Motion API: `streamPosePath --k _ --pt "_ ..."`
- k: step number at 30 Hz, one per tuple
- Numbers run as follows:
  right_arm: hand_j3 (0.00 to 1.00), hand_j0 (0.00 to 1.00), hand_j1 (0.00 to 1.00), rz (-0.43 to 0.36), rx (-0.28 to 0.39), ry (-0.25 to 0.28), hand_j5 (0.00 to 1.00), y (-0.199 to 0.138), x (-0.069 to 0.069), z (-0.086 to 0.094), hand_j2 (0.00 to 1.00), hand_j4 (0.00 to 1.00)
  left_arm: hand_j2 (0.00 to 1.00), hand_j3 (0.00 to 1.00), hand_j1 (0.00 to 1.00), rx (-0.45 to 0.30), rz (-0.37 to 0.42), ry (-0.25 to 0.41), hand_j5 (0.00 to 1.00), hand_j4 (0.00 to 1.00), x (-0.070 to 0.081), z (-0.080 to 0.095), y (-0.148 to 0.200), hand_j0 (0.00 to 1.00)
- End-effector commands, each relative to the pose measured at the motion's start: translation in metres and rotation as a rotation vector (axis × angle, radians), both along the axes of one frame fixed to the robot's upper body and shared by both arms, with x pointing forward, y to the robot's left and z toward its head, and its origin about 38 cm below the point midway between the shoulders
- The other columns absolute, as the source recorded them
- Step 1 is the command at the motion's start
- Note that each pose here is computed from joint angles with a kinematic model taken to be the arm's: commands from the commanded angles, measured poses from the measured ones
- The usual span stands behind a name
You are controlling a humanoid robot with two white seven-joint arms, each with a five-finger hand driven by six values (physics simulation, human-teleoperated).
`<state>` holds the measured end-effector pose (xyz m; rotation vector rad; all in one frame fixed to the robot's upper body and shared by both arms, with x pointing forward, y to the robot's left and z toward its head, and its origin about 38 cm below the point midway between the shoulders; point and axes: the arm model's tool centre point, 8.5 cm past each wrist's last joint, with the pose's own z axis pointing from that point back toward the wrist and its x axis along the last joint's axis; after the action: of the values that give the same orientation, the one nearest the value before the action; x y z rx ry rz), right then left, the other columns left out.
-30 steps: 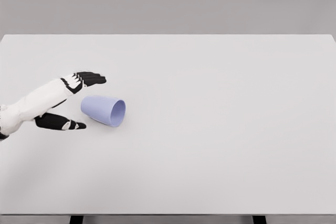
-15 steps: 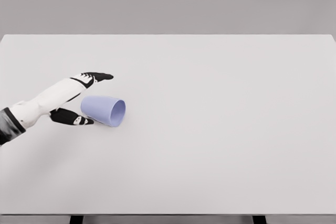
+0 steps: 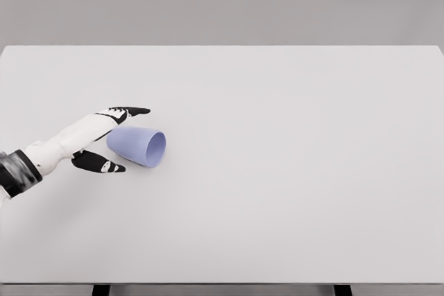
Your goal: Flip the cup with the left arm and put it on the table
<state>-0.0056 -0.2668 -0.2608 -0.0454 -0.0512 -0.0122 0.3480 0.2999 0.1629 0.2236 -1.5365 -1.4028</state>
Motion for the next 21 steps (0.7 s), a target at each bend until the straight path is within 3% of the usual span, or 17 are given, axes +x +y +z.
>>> streamPosePath --k 1,6,21 --pt "1.0 1.0 1.0 0.0 0.0 0.0 1.0 0.0 0.0 0.0 1.0 1.0 1.0 1.0 1.0 0.009 0.019 0.01 1.0 1.0 0.001 -0.002 0.002 1.0" --pt "1.0 1.0 1.0 0.0 0.0 0.0 1.0 0.0 0.0 0.0 1.0 1.0 1.0 1.0 1.0 0.013 0.062 0.023 1.0 1.0 0.006 -0.004 -0.002 1.0" --pt "1.0 1.0 1.0 0.0 0.0 0.0 1.0 0.0 0.0 0.0 1.0 1.0 1.0 1.0 1.0 0.022 0.022 0.057 1.0 1.0 0.005 -0.011 -0.013 1.0"
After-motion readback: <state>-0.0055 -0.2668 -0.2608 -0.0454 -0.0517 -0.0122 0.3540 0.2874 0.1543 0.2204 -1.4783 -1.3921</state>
